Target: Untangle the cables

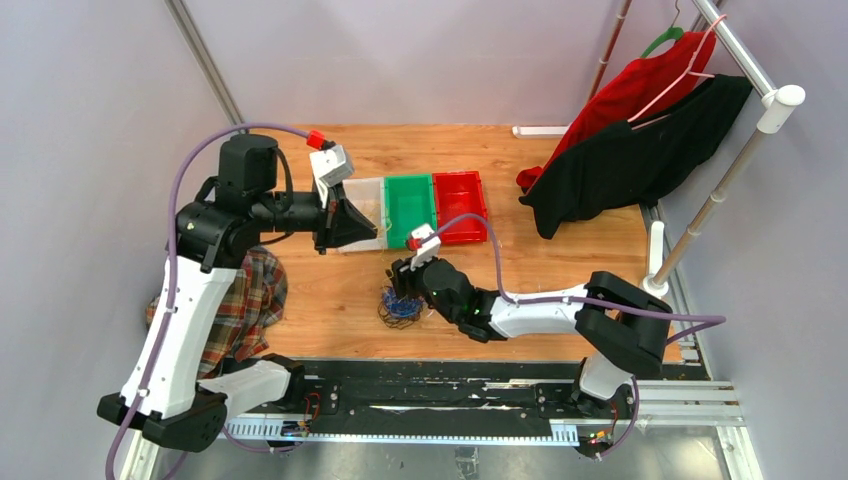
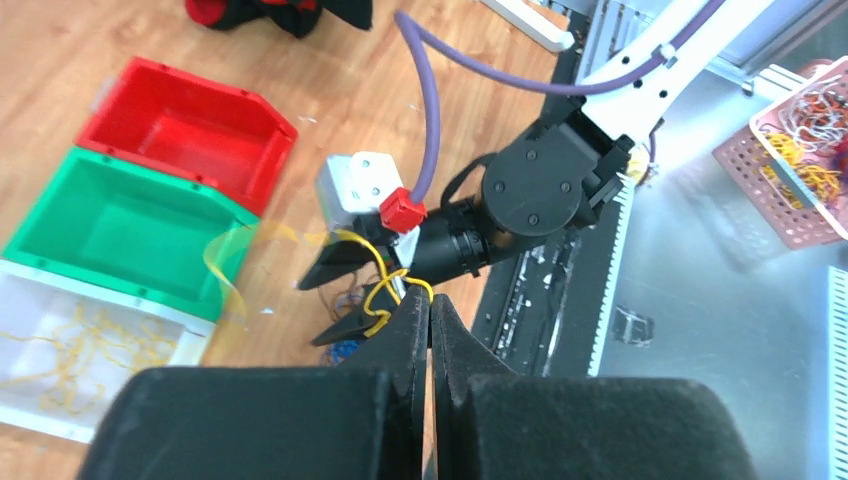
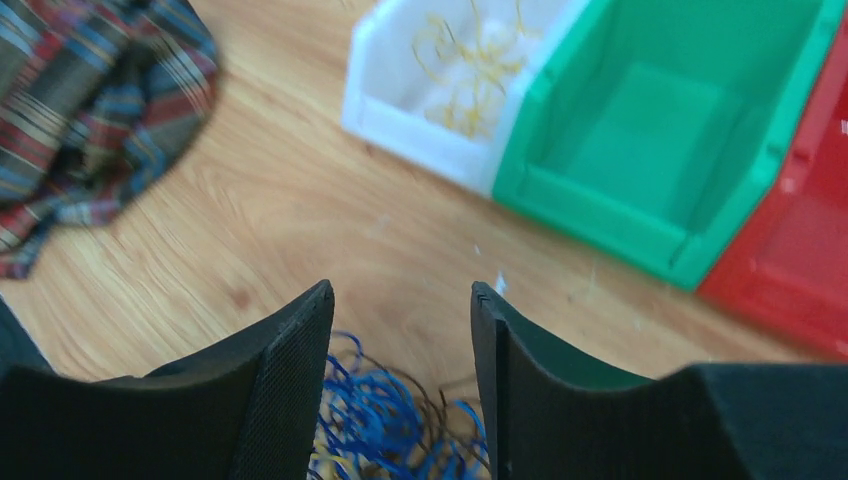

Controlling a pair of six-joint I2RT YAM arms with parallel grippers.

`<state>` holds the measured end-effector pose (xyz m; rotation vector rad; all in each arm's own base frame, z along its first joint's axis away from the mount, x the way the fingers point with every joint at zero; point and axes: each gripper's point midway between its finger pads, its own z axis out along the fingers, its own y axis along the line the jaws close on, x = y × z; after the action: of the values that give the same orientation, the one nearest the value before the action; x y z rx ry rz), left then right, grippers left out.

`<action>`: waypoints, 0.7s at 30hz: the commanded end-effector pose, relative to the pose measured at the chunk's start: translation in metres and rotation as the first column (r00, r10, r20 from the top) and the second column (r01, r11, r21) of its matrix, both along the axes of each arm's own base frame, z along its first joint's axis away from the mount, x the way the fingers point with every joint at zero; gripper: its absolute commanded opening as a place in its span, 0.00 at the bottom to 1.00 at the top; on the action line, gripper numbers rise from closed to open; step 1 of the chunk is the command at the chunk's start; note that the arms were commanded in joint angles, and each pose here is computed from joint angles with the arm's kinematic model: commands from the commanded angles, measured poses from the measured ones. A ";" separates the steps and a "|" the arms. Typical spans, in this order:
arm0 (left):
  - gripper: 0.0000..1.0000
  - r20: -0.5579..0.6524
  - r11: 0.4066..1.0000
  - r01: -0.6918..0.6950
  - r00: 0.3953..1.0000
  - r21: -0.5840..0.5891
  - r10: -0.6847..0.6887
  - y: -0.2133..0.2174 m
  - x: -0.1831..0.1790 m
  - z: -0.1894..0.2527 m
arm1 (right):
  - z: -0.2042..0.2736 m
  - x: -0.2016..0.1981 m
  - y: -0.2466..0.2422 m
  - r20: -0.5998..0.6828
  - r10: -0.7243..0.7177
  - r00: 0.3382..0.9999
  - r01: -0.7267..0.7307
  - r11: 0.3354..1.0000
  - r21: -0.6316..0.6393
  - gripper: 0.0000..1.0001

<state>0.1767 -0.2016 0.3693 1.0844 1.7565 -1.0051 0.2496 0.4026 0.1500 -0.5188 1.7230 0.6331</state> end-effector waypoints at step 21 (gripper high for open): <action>0.00 0.401 0.986 -0.167 0.904 0.006 0.151 0.029 0.015 0.092 | -0.033 0.001 -0.076 -0.052 -0.148 0.988 0.148 0.989 -0.011 0.55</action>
<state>0.1875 -0.1706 0.4746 1.0621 1.4624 -0.5846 0.2438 0.3108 0.0443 -0.4075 1.9647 0.4361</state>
